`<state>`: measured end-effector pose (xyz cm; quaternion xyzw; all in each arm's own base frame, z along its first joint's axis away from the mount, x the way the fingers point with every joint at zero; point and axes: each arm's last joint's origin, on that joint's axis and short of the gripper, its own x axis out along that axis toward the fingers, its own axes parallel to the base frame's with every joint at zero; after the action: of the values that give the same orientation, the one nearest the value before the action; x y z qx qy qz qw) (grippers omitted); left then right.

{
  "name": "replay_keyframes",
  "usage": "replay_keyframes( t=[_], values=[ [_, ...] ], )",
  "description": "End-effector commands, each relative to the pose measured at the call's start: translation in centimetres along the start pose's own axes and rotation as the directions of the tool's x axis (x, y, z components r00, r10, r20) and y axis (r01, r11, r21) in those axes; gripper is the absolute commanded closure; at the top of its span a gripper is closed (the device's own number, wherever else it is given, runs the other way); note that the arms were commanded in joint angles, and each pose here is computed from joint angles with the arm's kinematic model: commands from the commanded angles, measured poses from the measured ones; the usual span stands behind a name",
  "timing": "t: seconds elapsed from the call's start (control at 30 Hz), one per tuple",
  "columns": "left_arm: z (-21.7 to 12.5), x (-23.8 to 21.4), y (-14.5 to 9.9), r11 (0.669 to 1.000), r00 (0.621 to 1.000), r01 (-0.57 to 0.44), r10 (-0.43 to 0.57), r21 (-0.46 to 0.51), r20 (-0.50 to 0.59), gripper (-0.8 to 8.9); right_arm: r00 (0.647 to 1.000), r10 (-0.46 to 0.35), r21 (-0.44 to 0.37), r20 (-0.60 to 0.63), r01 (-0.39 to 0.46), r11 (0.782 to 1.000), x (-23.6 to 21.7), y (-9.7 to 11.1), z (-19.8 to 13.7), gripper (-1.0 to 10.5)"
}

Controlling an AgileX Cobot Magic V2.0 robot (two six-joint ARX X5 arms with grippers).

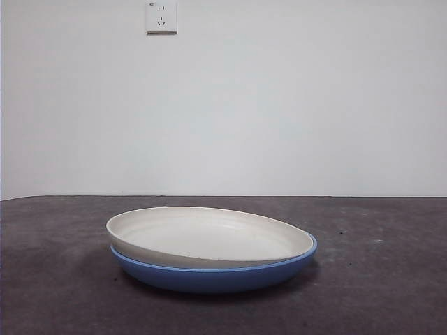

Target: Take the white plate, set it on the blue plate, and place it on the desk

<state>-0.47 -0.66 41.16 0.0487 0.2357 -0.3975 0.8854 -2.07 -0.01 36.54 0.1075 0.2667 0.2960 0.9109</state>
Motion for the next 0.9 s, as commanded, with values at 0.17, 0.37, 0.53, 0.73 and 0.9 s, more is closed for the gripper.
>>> replay_keyframes(
  t=[0.17, 0.37, 0.53, 0.73, 0.9],
  values=[
    [-1.0, 4.4, 2.0, 0.980, 0.983, -0.181, 0.183, -0.079, 0.023, 7.93, 1.000, 0.007, -0.020, 0.021, -0.007, 1.000, -0.3, 0.1, 0.3, 9.1],
    [-4.3, 9.5, 5.7, 0.922, 0.895, -0.336, 0.376, -0.192, 0.239, 7.93, 1.000, 0.007, -0.020, 0.021, -0.007, 1.000, -0.3, 0.1, 0.3, 9.1],
    [-8.8, 13.0, 8.2, 0.890, 0.822, -0.399, 0.454, -0.223, 0.342, 7.93, 1.000, 0.007, -0.020, 0.021, -0.007, 1.000, -0.3, 0.1, 0.3, 9.1],
    [-13.6, 15.5, 9.5, 0.831, 0.733, -0.496, 0.557, -0.253, 0.391, 7.93, 1.000, 0.007, -0.020, 0.021, -0.007, 1.000, -0.3, 0.1, 0.3, 9.1],
    [-15.9, 16.4, 10.1, 0.753, 0.678, -0.582, 0.658, -0.306, 0.328, 7.93, 1.000, 0.007, -0.020, 0.021, -0.007, 1.000, -0.3, 0.1, 0.3, 9.1]
  ],
)
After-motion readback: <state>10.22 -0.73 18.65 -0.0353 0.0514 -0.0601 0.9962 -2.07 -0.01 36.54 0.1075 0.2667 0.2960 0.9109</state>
